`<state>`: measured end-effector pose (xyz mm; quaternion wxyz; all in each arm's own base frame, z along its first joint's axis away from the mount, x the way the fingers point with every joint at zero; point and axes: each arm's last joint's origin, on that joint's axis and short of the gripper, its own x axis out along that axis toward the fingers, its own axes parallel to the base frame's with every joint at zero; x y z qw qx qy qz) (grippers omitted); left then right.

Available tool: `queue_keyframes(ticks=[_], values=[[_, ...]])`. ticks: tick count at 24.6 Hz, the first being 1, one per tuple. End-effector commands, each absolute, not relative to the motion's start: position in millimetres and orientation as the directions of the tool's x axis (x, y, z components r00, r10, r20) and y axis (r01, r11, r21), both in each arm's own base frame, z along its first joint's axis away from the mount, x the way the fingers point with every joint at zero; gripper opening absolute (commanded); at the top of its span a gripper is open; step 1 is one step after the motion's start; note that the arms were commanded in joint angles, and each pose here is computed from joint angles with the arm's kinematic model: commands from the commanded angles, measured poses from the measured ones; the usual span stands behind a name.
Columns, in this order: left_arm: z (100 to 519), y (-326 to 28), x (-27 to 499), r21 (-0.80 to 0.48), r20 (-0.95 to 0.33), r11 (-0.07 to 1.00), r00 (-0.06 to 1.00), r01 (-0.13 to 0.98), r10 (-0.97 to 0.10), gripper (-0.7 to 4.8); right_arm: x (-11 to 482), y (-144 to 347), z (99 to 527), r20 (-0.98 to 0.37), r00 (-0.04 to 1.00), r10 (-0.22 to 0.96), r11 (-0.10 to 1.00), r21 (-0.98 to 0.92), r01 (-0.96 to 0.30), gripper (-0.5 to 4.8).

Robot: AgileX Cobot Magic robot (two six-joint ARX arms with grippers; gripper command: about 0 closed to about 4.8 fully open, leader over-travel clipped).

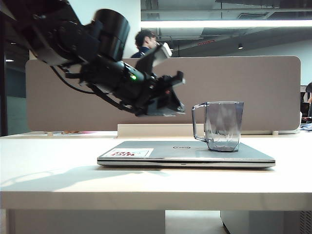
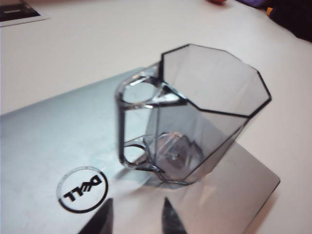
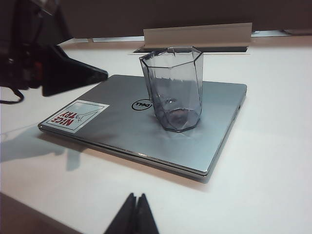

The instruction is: Pick up the water cup and place it on the left side of the laptop.

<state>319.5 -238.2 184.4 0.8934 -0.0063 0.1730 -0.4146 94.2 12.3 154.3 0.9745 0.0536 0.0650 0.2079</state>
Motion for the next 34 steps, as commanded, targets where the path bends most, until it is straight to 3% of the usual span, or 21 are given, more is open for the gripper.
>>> queue_keyframes(ticks=[1, 8, 34], values=[[182, -257, 322, -0.066, -0.295, 0.682, 0.638, 0.729, -0.711, 1.21, 94, 12, 154, -0.098, 0.905, 0.415, 0.907, 0.129, -0.402, -0.05], [168, -270, 321, -0.018, -0.272, 0.745, 0.713, 0.667, -0.646, 1.21, 94, 12, 154, -0.098, 0.905, 0.415, 0.907, 0.129, -0.402, -0.05], [155, -290, 346, -0.049, -0.197, 0.747, 0.726, 0.663, -0.658, 1.21, 94, 13, 152, -0.111, 0.902, 0.418, 0.905, 0.135, -0.403, -0.05]])
